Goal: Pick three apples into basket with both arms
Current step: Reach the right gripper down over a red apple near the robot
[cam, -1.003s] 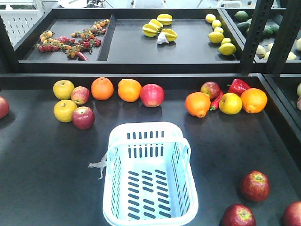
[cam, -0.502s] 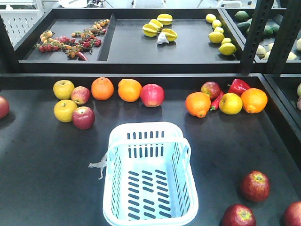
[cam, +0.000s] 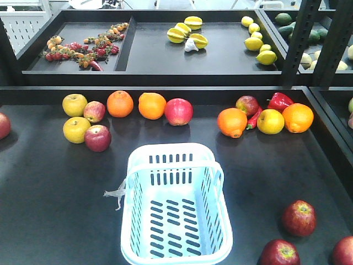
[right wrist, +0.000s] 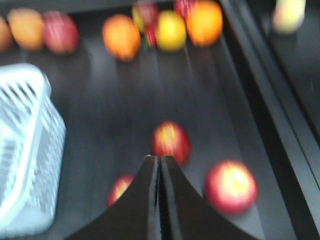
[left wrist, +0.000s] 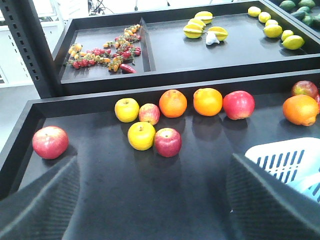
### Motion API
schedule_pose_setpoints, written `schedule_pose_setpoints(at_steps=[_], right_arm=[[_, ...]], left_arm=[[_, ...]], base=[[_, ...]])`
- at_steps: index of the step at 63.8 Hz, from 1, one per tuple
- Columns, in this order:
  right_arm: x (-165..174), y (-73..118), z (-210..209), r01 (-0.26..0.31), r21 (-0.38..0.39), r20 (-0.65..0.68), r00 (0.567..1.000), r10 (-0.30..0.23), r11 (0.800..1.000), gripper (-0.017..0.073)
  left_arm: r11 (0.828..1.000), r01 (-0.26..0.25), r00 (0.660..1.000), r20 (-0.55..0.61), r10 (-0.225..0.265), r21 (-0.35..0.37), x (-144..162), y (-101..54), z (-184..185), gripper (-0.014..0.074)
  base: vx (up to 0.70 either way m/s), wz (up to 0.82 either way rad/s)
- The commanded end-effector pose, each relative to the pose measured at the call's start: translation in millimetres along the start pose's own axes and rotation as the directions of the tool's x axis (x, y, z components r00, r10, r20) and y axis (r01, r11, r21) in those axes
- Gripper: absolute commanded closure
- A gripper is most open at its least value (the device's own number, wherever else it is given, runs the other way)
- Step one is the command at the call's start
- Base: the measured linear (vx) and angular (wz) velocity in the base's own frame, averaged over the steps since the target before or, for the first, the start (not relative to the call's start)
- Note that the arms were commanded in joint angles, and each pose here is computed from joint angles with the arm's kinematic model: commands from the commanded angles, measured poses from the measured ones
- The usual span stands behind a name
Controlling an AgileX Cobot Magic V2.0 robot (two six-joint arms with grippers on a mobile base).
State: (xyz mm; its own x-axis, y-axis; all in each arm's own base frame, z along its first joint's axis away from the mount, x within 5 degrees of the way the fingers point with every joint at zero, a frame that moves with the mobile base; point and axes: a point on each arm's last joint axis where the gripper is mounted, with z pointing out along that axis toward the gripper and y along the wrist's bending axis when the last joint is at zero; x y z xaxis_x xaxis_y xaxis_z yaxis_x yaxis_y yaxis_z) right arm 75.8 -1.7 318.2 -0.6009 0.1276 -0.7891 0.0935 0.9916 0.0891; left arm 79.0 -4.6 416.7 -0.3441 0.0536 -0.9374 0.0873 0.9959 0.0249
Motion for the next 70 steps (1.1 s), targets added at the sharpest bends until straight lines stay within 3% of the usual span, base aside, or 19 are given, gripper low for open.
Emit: schedule_pose_setpoints(at_steps=[1, 15, 27, 32, 44, 59, 70], right_arm=[[-23, 1.8, 3, 0.023, 0.033, -0.110, 0.994, -0.019, 0.999, 0.0568], [-36, 4.5, 31, 0.076, 0.050, -0.291, 0.955, -0.059, 0.996, 0.0568], [-37, 5.9, 43, 0.209, -0.004, -0.347, 0.917, -0.197, 0.978, 0.0555], [-37, 6.0, 44, 0.237, -0.015, -0.350, 0.909, -0.227, 0.971, 0.0524], [-37, 5.9, 44, 0.258, -0.023, -0.351, 0.903, -0.250, 0.966, 0.0356], [-36, 6.0, 44, 0.299, -0.041, -0.354, 0.888, -0.294, 0.953, 0.0052], [-35, 8.5, 47, 0.322, -0.079, -0.350, 0.877, -0.329, 0.943, -0.0049]], left_arm=[[1.000, 0.008, 0.996, 0.084, -0.009, 0.009, -12, 0.0, -5, 0.0025], [1.000, 0.008, 0.996, 0.084, -0.009, 0.009, -12, 0.0, -5, 0.0025], [1.000, 0.008, 0.996, 0.084, -0.009, 0.009, -12, 0.0, -5, 0.0025], [1.000, 0.008, 0.996, 0.084, -0.009, 0.009, -12, 0.0, -5, 0.0025], [1.000, 0.008, 0.996, 0.084, -0.009, 0.009, -12, 0.0, -5, 0.0025], [1.000, 0.008, 0.996, 0.084, -0.009, 0.009, -12, 0.0, -5, 0.0025], [1.000, 0.008, 0.996, 0.084, -0.009, 0.009, -12, 0.0, -5, 0.0025]], base=[[0.00, 0.00], [0.00, 0.00], [0.00, 0.00], [0.00, 0.00], [0.00, 0.00], [0.00, 0.00], [0.00, 0.00]])
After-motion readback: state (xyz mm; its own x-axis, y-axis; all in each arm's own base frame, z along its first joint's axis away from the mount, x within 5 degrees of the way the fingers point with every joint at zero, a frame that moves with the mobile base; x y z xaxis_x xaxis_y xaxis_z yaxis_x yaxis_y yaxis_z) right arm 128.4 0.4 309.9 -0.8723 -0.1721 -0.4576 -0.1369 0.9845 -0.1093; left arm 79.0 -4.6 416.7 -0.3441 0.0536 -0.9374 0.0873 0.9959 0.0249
